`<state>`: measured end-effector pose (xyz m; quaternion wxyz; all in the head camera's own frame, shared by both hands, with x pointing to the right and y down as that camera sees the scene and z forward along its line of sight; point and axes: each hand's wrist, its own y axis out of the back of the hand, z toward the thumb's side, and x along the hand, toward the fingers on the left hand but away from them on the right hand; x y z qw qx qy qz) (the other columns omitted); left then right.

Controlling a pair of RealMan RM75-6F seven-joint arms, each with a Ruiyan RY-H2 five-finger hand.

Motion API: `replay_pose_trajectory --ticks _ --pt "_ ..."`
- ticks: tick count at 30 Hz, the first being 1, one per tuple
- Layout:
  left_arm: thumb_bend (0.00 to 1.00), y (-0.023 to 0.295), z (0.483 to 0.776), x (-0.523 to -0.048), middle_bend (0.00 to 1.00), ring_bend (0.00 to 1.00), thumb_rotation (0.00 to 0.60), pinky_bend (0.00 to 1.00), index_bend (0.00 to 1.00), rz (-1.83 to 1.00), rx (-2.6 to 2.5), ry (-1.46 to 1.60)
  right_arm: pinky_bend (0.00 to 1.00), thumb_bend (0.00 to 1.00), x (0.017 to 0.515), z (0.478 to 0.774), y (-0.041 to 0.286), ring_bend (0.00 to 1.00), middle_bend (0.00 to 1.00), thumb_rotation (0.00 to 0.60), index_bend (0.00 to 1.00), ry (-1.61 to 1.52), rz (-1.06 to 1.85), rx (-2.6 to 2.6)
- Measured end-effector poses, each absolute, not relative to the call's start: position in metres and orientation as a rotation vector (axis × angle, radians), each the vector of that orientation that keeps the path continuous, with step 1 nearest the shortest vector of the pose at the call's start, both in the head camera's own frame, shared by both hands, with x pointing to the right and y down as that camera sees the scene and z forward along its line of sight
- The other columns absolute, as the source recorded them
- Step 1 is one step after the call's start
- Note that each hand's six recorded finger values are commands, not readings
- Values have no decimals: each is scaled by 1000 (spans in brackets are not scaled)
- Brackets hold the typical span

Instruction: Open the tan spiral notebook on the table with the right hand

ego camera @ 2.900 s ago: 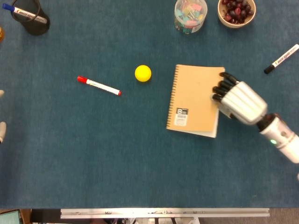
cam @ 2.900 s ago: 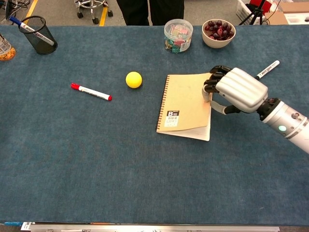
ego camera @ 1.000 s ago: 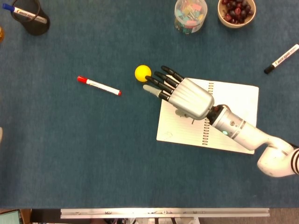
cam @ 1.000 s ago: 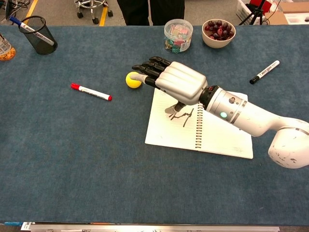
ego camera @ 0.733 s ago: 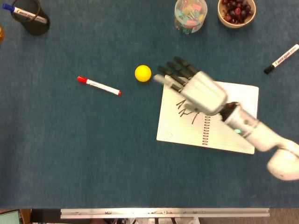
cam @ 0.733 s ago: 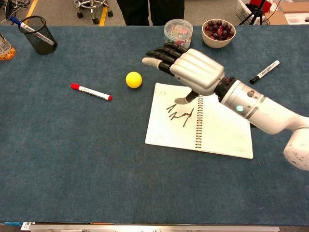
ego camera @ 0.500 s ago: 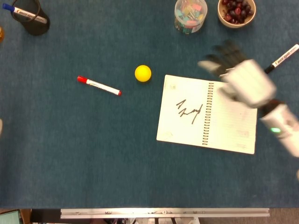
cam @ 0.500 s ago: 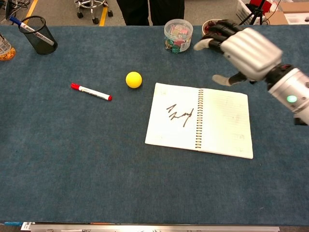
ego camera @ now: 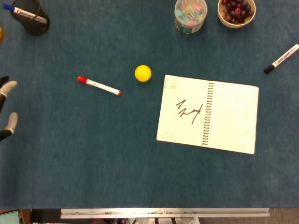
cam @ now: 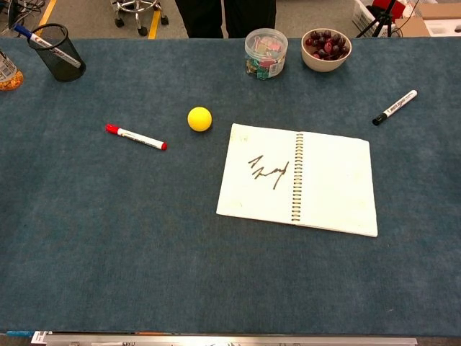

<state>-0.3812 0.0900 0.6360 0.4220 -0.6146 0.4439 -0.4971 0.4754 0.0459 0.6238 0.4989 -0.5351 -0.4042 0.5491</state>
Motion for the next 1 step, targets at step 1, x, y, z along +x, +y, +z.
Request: replay_pose_trajectory --ticks 1 --pt "398 90 636 -380 126 142 600 202 165 -1241 -1542 1111 294 262 482 622 51 319 429 600 511 -988 1347 -1292"
